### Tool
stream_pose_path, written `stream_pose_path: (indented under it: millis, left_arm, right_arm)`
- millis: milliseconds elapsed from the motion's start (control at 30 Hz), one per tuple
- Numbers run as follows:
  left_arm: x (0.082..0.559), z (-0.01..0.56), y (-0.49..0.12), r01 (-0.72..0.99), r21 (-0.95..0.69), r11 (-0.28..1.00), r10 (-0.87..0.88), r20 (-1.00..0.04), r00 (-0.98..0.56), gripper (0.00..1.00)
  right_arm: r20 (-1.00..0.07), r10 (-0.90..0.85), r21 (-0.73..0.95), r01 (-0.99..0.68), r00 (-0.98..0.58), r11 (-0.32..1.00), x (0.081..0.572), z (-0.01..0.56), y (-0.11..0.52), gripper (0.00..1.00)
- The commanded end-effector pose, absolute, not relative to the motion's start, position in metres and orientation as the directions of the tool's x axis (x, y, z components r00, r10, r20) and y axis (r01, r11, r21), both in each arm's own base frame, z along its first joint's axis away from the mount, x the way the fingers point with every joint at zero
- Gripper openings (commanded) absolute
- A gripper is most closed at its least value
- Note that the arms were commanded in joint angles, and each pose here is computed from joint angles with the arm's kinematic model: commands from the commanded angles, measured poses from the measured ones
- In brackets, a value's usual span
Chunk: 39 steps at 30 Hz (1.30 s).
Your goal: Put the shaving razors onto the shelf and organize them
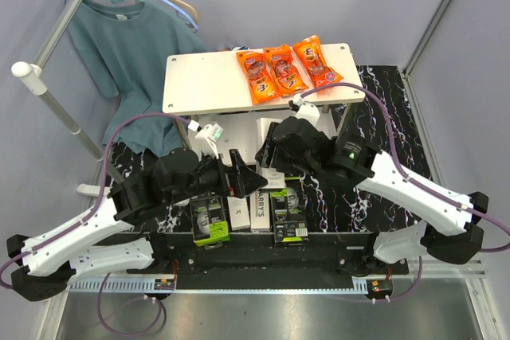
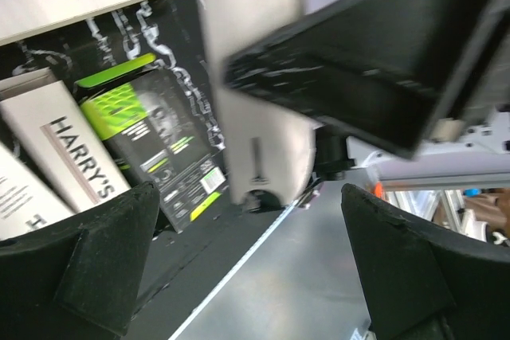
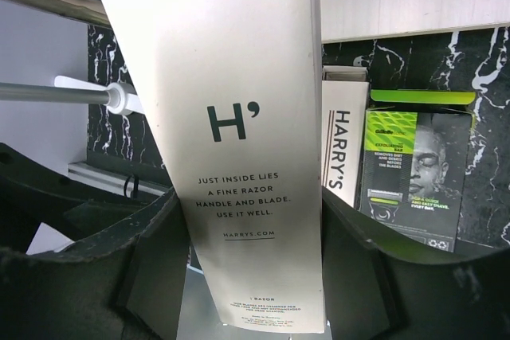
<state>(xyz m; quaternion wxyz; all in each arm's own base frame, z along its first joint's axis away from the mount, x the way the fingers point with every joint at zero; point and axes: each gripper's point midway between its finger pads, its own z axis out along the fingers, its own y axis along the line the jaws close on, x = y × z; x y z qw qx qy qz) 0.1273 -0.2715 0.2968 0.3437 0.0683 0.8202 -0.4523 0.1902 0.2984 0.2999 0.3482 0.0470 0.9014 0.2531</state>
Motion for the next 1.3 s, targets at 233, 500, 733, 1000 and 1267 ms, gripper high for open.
stream_pose_path:
  millis: [233, 500, 733, 1000, 1267]
  left_arm:
    - [0.131, 0.323, -0.299, 0.44, -0.752, 0.491, -0.301, -0.62, -0.724, 0.93]
    - [0.135, 0.313, -0.298, 0.398, -0.76, 0.513, -0.36, -0.612, -0.705, 0.77]
    - [0.137, 0.315, -0.297, 0.408, -0.761, 0.505, -0.386, -0.622, -0.682, 0.66]
    - [0.134, 0.318, -0.309, 0.448, -0.76, 0.471, -0.359, -0.629, -0.689, 0.36]
    - [0.131, 0.323, -0.312, 0.47, -0.76, 0.45, -0.352, -0.634, -0.688, 0.18]
  right_arm:
    - [-0.631, 0.384, 0.596, -0.105, -0.674, 0.796, 0.198, 0.342, 0.307, 0.53]
    - [-0.615, 0.418, 0.63, -0.098, -0.668, 0.771, 0.194, 0.345, 0.299, 0.53]
    - [-0.601, 0.422, 0.643, -0.098, -0.679, 0.759, 0.19, 0.343, 0.298, 0.53]
    - [-0.59, 0.43, 0.654, -0.092, -0.683, 0.751, 0.188, 0.34, 0.296, 0.54]
    - [-0.591, 0.445, 0.659, -0.086, -0.673, 0.747, 0.188, 0.341, 0.291, 0.6]
